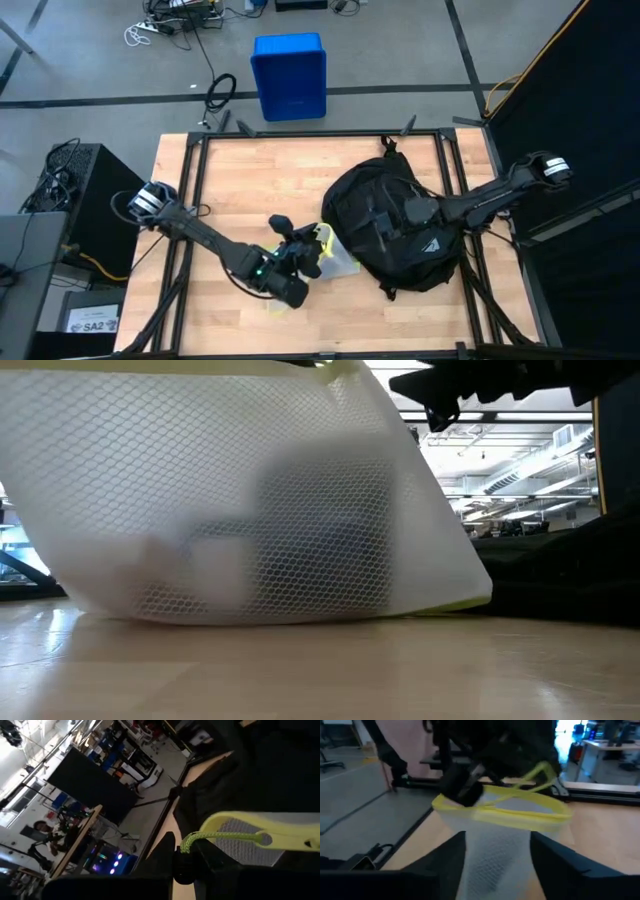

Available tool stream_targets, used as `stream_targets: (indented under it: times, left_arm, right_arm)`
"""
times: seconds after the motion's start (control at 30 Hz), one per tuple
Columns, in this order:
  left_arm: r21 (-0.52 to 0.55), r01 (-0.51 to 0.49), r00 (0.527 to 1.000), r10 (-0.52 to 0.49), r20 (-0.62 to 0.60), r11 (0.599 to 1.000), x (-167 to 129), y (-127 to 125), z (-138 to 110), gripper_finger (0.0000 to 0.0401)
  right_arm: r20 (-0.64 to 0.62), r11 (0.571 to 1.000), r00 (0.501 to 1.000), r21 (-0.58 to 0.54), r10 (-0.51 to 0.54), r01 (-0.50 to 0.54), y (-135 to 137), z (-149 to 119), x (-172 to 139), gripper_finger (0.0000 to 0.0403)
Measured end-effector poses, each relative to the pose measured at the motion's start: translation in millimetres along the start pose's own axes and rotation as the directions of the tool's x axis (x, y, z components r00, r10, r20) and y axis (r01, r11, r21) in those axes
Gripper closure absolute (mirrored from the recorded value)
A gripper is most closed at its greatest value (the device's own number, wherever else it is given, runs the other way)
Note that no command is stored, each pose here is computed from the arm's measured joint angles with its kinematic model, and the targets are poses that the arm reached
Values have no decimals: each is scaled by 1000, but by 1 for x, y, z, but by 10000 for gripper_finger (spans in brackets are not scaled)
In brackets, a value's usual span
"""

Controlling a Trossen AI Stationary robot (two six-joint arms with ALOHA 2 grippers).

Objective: Unpack backpack
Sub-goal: Close the white zip bag

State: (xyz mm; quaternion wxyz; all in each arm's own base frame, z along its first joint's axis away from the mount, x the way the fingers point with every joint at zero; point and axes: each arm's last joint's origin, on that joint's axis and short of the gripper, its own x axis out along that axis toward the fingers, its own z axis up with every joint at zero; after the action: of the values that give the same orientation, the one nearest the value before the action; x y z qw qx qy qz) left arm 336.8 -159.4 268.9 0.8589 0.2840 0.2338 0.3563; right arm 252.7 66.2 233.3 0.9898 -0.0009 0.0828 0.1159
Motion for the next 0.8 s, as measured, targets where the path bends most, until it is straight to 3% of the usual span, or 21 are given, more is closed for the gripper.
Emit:
stream_targets:
  times: [0.17,0.4,0.63,0.8]
  left_arm:
    - [10,25,1000,-26,16,1000,10,2,9,400]
    - [23,33,999,-33,33,999,17,5,15,400]
    - [26,45,998,-46,33,999,16,5,15,400]
    - [28,47,998,-48,32,998,17,6,15,400]
  right_arm:
    - [-40,997,997,-43,-61,60,8,-1,25,166]
    - [-103,975,973,-111,-205,194,15,4,56,167]
    - [-101,977,974,-86,-203,194,18,9,63,200]
    - [-96,977,974,-89,-203,195,18,11,62,269]
